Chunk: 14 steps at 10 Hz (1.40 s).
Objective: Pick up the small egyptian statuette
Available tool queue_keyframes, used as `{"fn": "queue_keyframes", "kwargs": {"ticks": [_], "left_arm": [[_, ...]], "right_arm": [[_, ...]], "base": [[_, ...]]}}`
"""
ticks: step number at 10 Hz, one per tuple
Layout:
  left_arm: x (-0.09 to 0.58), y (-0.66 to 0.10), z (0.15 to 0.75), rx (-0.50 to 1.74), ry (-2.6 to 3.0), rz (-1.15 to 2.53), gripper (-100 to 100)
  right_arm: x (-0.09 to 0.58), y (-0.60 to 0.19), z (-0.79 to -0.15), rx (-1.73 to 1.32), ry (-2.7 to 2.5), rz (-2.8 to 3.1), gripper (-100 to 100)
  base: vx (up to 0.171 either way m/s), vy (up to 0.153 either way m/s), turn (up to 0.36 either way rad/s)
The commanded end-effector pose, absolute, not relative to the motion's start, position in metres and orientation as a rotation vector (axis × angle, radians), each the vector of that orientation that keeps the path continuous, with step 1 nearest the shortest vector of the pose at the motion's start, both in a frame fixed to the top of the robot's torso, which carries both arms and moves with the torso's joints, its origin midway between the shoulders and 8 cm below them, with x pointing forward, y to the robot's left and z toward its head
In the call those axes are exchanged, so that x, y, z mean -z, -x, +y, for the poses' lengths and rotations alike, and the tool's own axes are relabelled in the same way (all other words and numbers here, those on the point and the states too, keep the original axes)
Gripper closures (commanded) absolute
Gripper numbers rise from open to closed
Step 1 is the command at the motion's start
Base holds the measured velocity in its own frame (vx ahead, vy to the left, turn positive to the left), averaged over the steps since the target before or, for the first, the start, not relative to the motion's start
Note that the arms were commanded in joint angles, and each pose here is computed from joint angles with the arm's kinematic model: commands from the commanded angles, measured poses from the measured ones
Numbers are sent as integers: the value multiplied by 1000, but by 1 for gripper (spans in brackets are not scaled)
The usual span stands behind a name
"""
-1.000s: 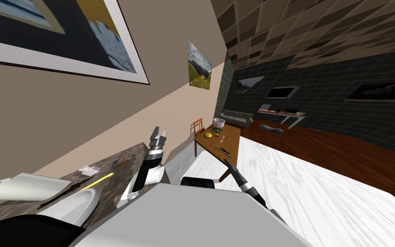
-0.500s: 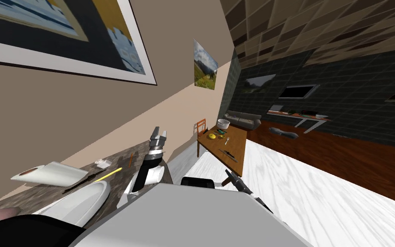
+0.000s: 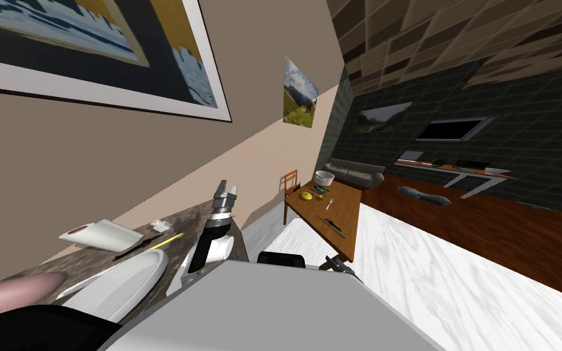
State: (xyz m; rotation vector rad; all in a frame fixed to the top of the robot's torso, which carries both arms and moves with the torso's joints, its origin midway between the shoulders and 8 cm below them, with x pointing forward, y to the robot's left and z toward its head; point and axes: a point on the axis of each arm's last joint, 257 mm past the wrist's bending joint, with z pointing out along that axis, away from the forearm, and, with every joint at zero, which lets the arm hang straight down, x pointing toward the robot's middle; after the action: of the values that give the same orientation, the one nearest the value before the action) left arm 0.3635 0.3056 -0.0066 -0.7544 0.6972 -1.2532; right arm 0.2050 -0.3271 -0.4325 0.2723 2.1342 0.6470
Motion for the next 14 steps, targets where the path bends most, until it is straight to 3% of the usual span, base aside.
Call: {"fn": "queue_keyframes", "kwargs": {"ticks": [1,14], "left_arm": [[7,-364,306,1253,754,697,0],[7,-363,306,1253,754,697,0]], "right_arm": [[449,-187,-339,-610,-245,2193,-100],[527,-35,-462,-287,19,2668,-100]], "base": [[64,18,94],[54,10,118]]}}
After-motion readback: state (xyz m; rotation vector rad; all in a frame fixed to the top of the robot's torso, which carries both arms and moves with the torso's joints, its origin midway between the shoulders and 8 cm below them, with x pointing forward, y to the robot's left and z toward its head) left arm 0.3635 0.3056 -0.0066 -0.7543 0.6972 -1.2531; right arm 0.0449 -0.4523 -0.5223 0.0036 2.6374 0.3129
